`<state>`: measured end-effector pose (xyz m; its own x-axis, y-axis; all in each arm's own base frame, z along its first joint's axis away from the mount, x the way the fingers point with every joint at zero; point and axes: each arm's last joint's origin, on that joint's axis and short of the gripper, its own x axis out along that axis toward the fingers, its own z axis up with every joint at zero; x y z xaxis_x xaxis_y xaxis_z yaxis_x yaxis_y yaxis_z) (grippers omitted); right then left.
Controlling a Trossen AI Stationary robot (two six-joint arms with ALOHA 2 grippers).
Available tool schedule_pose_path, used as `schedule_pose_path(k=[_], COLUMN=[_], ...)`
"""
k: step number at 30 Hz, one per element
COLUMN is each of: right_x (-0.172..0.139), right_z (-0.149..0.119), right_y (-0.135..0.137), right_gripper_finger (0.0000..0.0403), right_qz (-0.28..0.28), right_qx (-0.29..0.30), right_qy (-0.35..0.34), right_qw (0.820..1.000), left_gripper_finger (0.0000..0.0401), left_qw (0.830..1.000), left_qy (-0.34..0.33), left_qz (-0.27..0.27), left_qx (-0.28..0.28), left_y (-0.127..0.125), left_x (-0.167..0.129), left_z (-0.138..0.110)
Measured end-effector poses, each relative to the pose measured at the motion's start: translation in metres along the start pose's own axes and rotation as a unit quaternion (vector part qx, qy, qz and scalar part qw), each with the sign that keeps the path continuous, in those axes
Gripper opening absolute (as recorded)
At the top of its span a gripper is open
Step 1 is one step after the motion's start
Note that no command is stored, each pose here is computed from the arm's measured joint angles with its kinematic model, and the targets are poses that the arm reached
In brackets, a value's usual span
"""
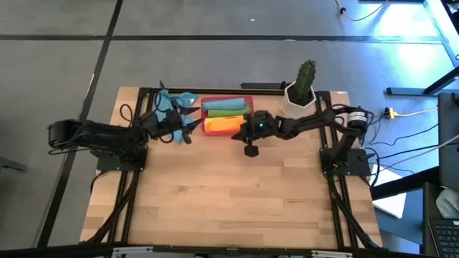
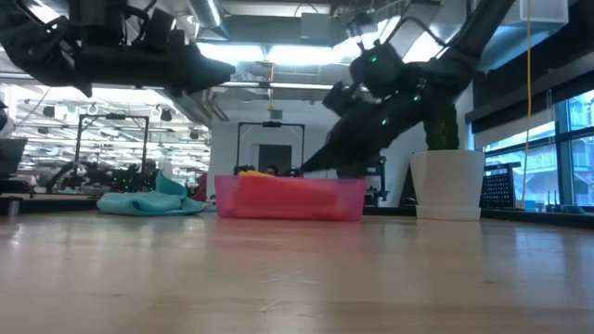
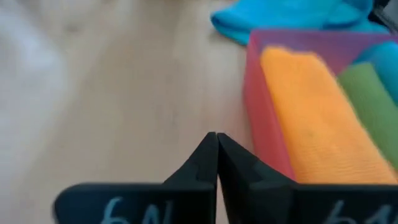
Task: Roll microfiber towels into tight, uniform cylinder then place into a basket
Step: Adjust the red bin, then roll the blue towel
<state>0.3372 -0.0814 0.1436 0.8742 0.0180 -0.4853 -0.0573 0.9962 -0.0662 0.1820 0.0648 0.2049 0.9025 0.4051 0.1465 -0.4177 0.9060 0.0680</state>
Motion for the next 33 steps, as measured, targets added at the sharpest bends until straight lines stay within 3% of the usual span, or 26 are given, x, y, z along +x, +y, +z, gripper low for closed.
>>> schedule_pose_path(k=[13, 22, 24, 33], right_x=[0.035, 0.034, 0.033, 0.032], right_z=[-0.003, 0.004, 0.005, 0.012], right_y=[-0.018, -0.046, -0.049, -0.036], right_gripper_finger=[0.0010, 0.0010, 0.0010, 0.0009], right_qz=[-0.138, -0.176, -0.172, -0.033], right_qx=[-0.025, 0.029, 0.030, 0.033], right_qy=[0.048, 0.026, 0.023, -0.002], right_qw=[0.989, 0.984, 0.984, 0.999], left_gripper_finger=[0.0213, 0.0213, 0.0213, 0.0213], left_qw=[1.000, 1.000, 1.000, 0.999], left_qy=[0.025, 0.020, 0.019, 0.036], left_qz=[0.010, 0.012, 0.012, -0.014], left_qx=[0.005, 0.005, 0.005, -0.001], left_y=[-0.001, -0.001, -0.001, -0.011], left_x=[0.009, 0.009, 0.009, 0.008], left_z=[-0.011, -0.011, -0.011, -0.013])
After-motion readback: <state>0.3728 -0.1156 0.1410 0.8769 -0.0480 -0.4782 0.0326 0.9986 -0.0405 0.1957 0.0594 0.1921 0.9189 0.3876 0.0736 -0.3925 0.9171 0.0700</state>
